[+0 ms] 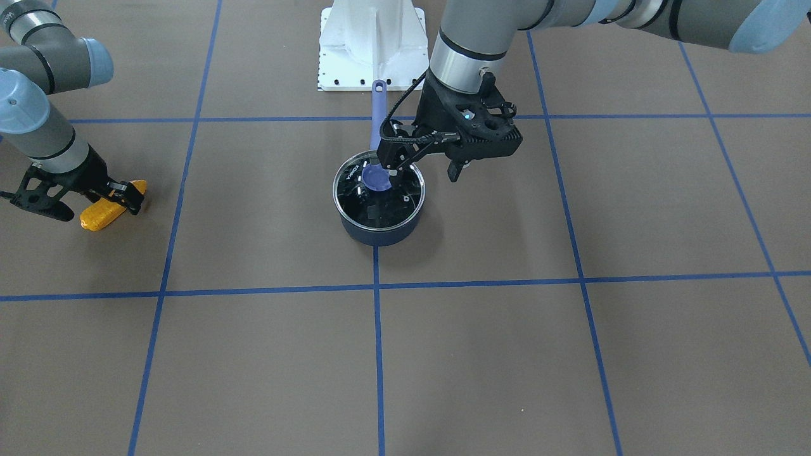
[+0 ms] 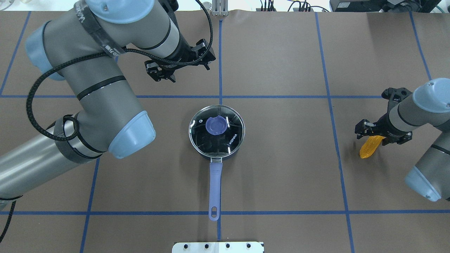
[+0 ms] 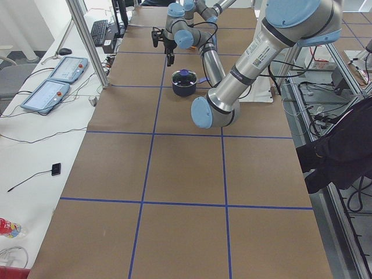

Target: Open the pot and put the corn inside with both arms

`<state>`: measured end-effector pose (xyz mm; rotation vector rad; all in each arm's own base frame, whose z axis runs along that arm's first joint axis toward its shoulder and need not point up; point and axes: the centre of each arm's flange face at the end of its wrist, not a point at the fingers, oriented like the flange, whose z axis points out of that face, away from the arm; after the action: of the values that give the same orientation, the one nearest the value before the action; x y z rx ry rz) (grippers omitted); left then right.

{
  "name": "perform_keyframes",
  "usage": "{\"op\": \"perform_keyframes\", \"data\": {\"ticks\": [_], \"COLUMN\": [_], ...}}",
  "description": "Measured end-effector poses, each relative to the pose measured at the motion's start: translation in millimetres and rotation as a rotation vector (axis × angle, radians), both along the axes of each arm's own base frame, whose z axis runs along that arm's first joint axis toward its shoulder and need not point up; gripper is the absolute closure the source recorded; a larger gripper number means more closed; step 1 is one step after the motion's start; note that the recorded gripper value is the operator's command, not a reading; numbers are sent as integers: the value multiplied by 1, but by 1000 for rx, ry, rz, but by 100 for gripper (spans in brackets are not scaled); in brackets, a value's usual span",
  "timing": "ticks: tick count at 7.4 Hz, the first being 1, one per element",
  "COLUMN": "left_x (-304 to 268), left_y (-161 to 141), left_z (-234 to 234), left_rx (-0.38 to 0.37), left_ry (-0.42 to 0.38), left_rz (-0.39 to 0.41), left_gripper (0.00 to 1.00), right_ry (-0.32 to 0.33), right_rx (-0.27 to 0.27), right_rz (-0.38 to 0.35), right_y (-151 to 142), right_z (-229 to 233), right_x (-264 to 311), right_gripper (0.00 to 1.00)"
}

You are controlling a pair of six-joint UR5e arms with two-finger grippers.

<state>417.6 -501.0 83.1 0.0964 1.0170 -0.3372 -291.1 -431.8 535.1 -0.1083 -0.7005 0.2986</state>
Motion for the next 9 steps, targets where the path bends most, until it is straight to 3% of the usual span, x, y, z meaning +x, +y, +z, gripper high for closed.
{"op": "perform_keyframes", "data": {"ticks": [2, 7, 9], "left_x": [7, 13, 17], "left_y": [2, 4, 2], "left_z": [2, 4, 7], "left_rx": [0, 1, -1], "left_ry": [-7, -15, -23], "left_rz": [10, 14, 13], "left_gripper": [2, 2, 2], "right_ry": [2, 2, -1], "right_rx": [0, 4, 6], "right_rz": [12, 24, 23], "right_y": [-1, -5, -6], "right_z": [-1, -3, -5], "right_x": [1, 3, 3], "right_gripper": [51, 71, 71]}}
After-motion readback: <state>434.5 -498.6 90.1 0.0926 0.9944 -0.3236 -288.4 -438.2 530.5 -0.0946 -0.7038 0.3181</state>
